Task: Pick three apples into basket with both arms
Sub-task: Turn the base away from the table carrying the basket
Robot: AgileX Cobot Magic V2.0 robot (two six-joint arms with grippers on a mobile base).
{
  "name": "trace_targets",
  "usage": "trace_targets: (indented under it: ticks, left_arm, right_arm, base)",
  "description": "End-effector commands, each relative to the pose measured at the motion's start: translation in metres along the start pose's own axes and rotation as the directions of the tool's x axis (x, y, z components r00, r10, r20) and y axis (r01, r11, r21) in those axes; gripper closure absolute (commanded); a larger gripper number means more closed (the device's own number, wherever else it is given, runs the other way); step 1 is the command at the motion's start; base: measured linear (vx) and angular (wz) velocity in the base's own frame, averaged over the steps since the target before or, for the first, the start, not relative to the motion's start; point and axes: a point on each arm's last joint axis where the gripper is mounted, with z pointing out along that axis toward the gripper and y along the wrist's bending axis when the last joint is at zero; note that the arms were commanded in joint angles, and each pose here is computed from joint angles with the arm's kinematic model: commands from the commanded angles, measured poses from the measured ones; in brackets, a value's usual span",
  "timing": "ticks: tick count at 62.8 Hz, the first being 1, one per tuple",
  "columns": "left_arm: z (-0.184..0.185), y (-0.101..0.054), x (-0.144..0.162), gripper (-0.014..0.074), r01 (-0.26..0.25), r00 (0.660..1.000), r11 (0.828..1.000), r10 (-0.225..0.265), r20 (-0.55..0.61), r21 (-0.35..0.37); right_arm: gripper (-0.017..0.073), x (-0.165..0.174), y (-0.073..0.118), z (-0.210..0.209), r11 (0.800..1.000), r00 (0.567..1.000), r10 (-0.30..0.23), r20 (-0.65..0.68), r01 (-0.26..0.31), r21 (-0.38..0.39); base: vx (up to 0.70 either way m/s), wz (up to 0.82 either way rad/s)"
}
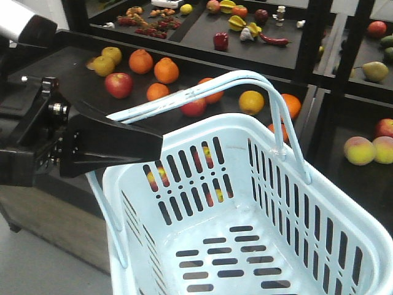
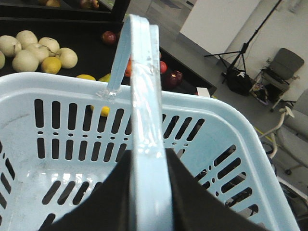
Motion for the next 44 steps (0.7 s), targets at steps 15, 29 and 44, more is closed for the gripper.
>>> trace_targets:
  ticks: [15,29,44]
  left_arm:
    - [-0.0046,-0.0215,0.0013,0.0601,-0.046,0.996,0.993,0.054,-0.067,0.111]
    - [-0.0046,-0.0215,0.0013,0.0601,-0.046,0.996,0.993,0.054,-0.067,0.111]
    - [-0.0046,-0.0215,0.0013,0.0601,-0.046,0.996,0.993,0.054,-0.067,0.111]
  right_arm:
    - [0.0564,-0.0019,0.0019,-0.0004,1.000,0.998,-0.021,0.065,0.022,-0.021]
    - [0.0564,-0.0019,0.0019,-0.0004,1.000,0.998,-0.021,0.065,0.022,-0.021]
    - [0.0564,-0.0019,0.0019,-0.0004,1.000,0.998,-0.021,0.065,0.022,-0.021]
  base:
    - [-0.13,0.52]
    - [-0.17,0.64]
    - [-0.18,0.70]
